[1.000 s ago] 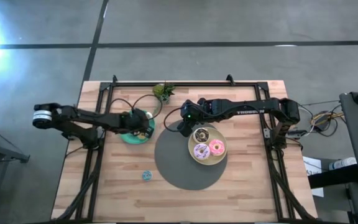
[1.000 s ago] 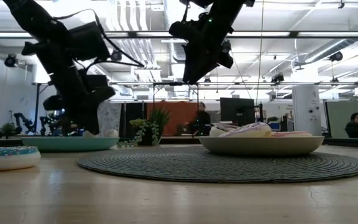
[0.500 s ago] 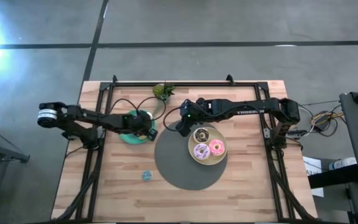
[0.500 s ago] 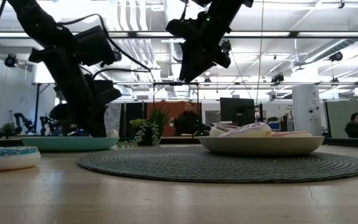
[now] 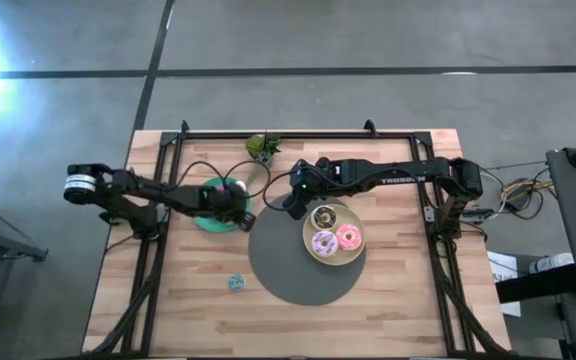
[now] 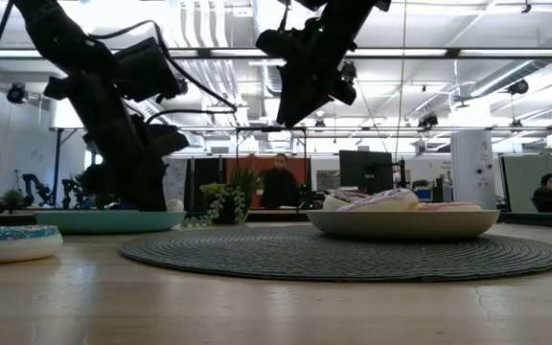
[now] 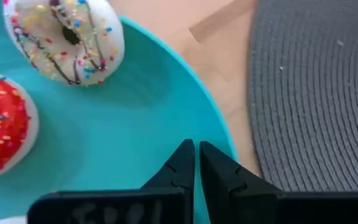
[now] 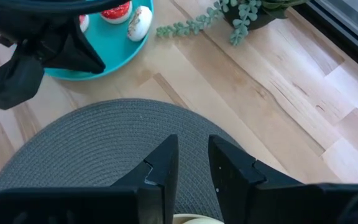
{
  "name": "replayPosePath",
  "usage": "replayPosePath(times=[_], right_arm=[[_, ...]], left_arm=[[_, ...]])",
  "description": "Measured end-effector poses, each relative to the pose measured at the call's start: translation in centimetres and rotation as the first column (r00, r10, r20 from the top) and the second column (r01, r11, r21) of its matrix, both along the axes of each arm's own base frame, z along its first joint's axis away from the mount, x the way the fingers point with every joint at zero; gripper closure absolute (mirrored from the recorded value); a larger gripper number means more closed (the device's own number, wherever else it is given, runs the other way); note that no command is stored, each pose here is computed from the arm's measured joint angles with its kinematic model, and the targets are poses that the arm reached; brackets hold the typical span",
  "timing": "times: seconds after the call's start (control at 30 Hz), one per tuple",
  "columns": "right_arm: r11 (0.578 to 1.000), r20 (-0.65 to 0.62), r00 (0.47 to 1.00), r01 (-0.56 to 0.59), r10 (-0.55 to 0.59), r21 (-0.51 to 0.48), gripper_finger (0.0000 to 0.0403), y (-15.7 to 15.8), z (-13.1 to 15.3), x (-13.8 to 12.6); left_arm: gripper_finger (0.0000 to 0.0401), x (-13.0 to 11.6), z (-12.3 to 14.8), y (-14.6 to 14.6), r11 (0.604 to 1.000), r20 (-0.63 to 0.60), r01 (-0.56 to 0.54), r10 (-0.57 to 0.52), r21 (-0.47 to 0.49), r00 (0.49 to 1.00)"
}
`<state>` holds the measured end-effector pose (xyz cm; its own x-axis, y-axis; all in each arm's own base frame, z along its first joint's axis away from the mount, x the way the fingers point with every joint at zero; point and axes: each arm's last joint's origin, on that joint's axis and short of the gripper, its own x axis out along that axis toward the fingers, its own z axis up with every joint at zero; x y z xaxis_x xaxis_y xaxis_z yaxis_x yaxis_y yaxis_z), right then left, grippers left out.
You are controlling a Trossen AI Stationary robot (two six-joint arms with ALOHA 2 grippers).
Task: Pick & Place donuts
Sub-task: Put the white doughnut on the green plate
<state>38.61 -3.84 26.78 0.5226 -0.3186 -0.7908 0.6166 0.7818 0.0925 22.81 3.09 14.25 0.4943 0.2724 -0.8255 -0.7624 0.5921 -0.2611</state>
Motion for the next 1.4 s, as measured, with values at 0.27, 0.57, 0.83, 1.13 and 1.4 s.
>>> replayPosePath(times=[0.27,0.57,0.83,1.13,1.4], right_arm=[[1.0,0.002,1.0,0.001,-0.001,-0.001,0.0321,0.0,0.0,0.0],[1.0,0.006,1.0,0.003,-0.004,0.012,0.0323,0.0,0.0,0.0],[0.949,0.092,0.994,-0.086,0.06,0.304,0.0315,-0.4,-3.6,2.7],[0.948,0.165,0.984,-0.109,0.061,0.3,0.034,-1.0,-6.2,6.2],[0.951,0.139,0.99,-0.075,0.034,0.3,0.0351,-2.9,-8.7,9.3]], left_arm=[[0.0401,0.5,0.2,-0.9,0.999,0.053,0.04,-0.039,-0.026,0.998],[0.0401,1.0,0.6,-3.5,0.991,0.126,0.097,-0.085,-0.09,0.988],[0.0401,0.5,3.5,-5.6,0.994,0.247,0.103,-0.094,-0.023,0.964],[0.0401,-5.8,5.1,-4.9,0.991,0.062,-0.121,0.117,0.063,0.991],[0.0401,-8.2,4.3,-4.6,0.983,0.057,-0.183,0.182,0.012,0.982]])
